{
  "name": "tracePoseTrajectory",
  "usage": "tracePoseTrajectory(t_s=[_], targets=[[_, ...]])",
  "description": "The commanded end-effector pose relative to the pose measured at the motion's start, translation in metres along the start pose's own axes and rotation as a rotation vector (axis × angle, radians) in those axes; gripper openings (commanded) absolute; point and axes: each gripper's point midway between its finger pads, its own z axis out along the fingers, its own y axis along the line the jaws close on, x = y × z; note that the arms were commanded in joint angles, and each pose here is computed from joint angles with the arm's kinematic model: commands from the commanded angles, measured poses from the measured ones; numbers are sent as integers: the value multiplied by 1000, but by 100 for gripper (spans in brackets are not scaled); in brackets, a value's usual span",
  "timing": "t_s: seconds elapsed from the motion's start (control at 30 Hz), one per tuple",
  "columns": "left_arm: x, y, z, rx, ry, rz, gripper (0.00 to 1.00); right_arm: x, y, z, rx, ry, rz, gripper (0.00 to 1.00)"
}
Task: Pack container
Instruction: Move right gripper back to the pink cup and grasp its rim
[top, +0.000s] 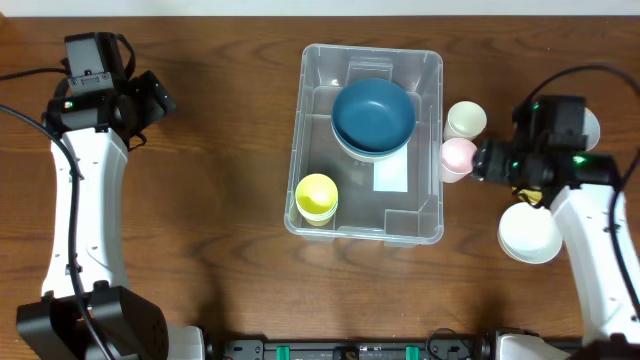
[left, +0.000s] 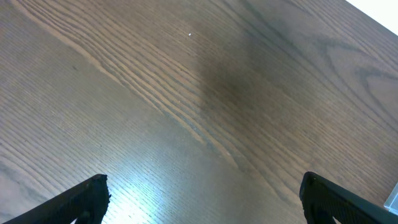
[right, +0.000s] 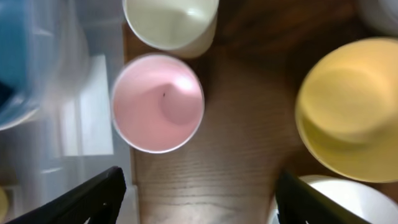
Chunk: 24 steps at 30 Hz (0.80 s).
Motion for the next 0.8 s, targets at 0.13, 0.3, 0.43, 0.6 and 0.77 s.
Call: tracePoseTrajectory(t_s=[0.13,0.3,0.43,0.6,0.77], targets=[[-5,3,-5,-8,-18,-3,98,13,-2,29,-34,-7,-9,54],[-5,3,-5,-7,-18,-3,98,11,-2,37,-41,-46,-3,47],[-5,3,-5,-8,-18,-3,98,12,-3,44,-45,-65,15,50],[-5,3,-5,-8,-18,-3,98,10,-3,47,-49,-82,27,55],[-5,3,-5,-8,-18,-3,98,7,-3,49,-51,-95,30,55]])
